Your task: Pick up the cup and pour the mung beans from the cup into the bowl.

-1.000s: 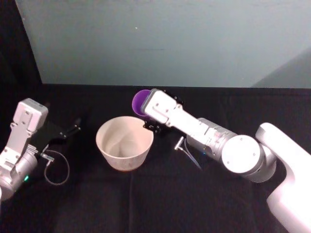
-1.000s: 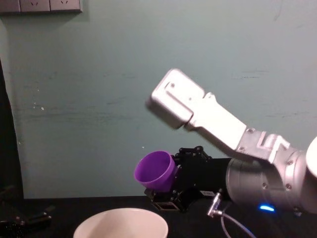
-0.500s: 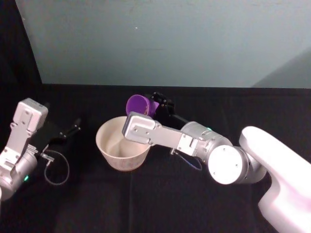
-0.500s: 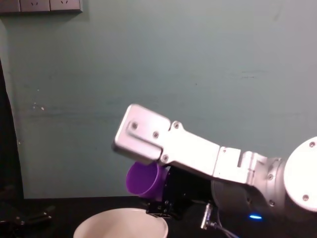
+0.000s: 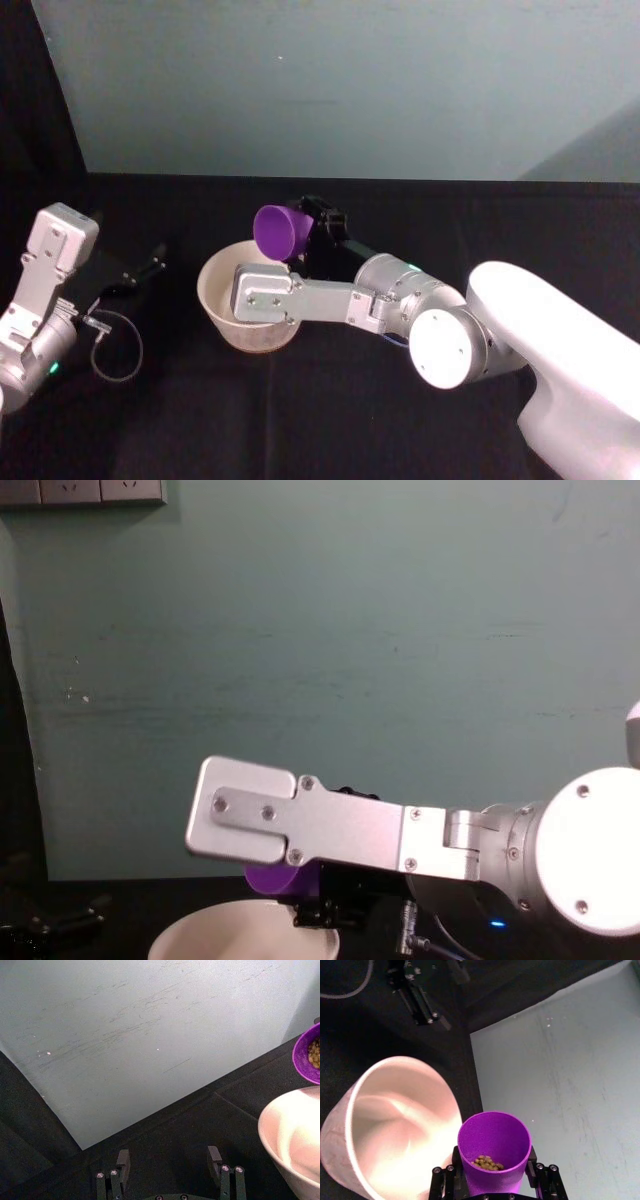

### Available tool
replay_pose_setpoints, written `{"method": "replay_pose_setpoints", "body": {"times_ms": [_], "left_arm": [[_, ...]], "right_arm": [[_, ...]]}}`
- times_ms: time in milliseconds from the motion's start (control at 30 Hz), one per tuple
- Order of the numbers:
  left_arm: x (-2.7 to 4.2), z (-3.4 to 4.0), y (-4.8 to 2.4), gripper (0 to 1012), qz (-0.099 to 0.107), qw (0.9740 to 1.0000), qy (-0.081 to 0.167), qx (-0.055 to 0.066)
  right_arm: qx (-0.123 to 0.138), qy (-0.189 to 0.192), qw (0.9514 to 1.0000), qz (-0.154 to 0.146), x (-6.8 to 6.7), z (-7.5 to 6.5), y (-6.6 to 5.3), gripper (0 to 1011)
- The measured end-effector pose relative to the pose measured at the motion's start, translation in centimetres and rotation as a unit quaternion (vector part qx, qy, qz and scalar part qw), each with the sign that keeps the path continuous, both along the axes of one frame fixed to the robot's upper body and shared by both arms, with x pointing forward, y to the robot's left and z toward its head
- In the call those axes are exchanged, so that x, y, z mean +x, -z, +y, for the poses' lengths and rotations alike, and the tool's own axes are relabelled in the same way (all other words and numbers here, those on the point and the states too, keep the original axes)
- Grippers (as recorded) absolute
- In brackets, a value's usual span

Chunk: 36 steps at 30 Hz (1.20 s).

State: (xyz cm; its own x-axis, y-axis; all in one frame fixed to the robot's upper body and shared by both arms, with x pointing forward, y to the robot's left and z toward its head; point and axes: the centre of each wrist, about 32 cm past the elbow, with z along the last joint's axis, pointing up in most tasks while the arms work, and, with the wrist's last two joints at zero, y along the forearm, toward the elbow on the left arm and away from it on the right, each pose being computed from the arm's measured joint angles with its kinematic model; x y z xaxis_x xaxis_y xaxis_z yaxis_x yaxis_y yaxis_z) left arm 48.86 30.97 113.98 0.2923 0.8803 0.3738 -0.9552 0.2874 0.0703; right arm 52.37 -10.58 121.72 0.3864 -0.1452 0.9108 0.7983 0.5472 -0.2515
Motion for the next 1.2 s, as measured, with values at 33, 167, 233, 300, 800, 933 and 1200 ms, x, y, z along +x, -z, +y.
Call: {"method": "replay_pose_setpoints", "body": {"times_ms": [33, 167, 233, 300, 800, 933, 1200], "left_arm": [[0.00, 0.00, 0.00, 1011, 0.000, 1.0000, 0.000, 0.000], [0.00, 0.00, 0.00, 1011, 0.000, 1.0000, 0.000, 0.000], [0.00, 0.00, 0.00, 1011, 0.000, 1.0000, 0.000, 0.000], [0.00, 0.00, 0.00, 1011, 0.000, 1.0000, 0.000, 0.000], [0.00, 0.00, 0.00, 1011, 0.000, 1.0000, 0.000, 0.000], [0.00, 0.00, 0.00, 1012, 0.000, 1.0000, 0.000, 0.000], [0.00, 0.00, 0.00, 1011, 0.000, 1.0000, 0.000, 0.000]], "right_arm": [[-0.003, -0.001, 1.0000, 0.000, 0.0, 0.0, -0.1, 732], [-0.020, -0.007, 0.9998, 0.002, 0.1, 0.3, -0.5, 732], [-0.028, -0.009, 0.9996, 0.003, 0.2, 0.4, -0.8, 732], [-0.031, -0.010, 0.9995, 0.003, 0.3, 0.5, -1.0, 732], [-0.085, -0.006, 0.9957, -0.036, 0.1, 1.4, -1.5, 732], [-0.094, -0.007, 0.9947, -0.042, 0.1, 1.6, -1.5, 732], [-0.117, -0.014, 0.9919, -0.049, -0.1, 1.9, -1.4, 733]]}}
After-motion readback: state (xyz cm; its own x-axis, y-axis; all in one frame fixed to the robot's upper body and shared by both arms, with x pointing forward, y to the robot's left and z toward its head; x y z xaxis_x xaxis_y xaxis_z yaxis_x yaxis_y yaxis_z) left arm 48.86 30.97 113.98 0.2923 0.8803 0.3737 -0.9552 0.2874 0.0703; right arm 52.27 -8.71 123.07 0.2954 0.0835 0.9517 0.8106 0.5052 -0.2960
